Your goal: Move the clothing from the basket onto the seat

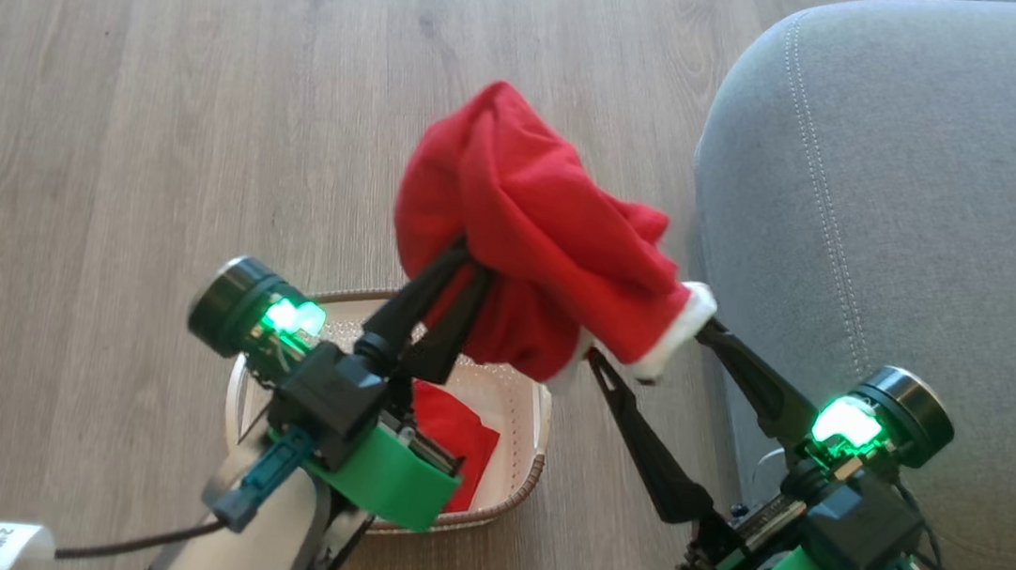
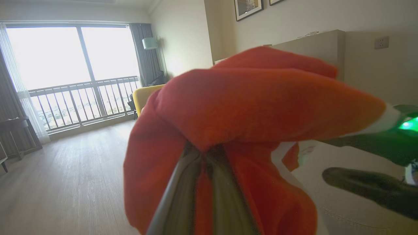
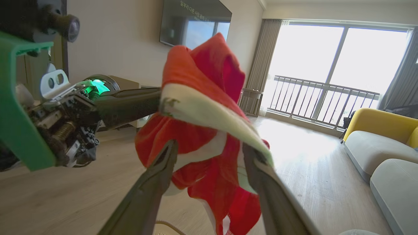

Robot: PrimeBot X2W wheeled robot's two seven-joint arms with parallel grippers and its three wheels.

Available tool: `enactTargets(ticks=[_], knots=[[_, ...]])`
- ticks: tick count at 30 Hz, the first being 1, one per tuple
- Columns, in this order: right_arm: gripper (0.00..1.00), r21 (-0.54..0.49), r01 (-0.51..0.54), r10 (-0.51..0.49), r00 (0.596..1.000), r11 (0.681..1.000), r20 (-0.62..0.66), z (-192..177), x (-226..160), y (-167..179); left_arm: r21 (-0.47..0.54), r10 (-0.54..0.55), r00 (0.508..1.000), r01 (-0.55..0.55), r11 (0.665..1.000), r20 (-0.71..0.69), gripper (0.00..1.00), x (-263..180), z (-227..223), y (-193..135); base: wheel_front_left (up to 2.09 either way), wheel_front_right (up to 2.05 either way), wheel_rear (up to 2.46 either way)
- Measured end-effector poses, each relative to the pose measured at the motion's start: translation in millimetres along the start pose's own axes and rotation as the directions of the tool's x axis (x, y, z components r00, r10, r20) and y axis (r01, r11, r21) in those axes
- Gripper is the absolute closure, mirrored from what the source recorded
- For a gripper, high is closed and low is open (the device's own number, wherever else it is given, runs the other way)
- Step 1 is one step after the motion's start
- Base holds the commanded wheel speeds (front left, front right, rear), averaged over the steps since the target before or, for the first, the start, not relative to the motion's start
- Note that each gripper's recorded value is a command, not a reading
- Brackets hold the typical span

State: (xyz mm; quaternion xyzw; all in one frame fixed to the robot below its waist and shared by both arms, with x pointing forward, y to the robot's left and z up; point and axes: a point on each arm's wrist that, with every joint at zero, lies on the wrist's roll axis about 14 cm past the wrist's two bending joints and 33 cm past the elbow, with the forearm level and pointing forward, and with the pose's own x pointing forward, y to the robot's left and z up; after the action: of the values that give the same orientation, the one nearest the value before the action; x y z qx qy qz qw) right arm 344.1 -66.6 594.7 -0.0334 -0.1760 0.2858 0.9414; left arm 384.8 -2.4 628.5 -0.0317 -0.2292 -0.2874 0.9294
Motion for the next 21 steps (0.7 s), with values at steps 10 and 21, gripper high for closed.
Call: enactTargets(ticks=[10,21], knots=[[0.00,-0.017,0.033,-0.033,0.998,0.999,-0.049,-16,-2,-9,-0.005,-0.021,1.000,0.021,1.000,-0.004,1.00,-2,0,-8,0.00,0.00,0.00],[0.00,-0.028,0.027,-0.029,0.998,0.999,-0.063,-22,1,-8,-0.018,-0.086,0.996,0.086,0.996,-0.006,1.00,-2,-1,-27,0.00,0.00,0.00]])
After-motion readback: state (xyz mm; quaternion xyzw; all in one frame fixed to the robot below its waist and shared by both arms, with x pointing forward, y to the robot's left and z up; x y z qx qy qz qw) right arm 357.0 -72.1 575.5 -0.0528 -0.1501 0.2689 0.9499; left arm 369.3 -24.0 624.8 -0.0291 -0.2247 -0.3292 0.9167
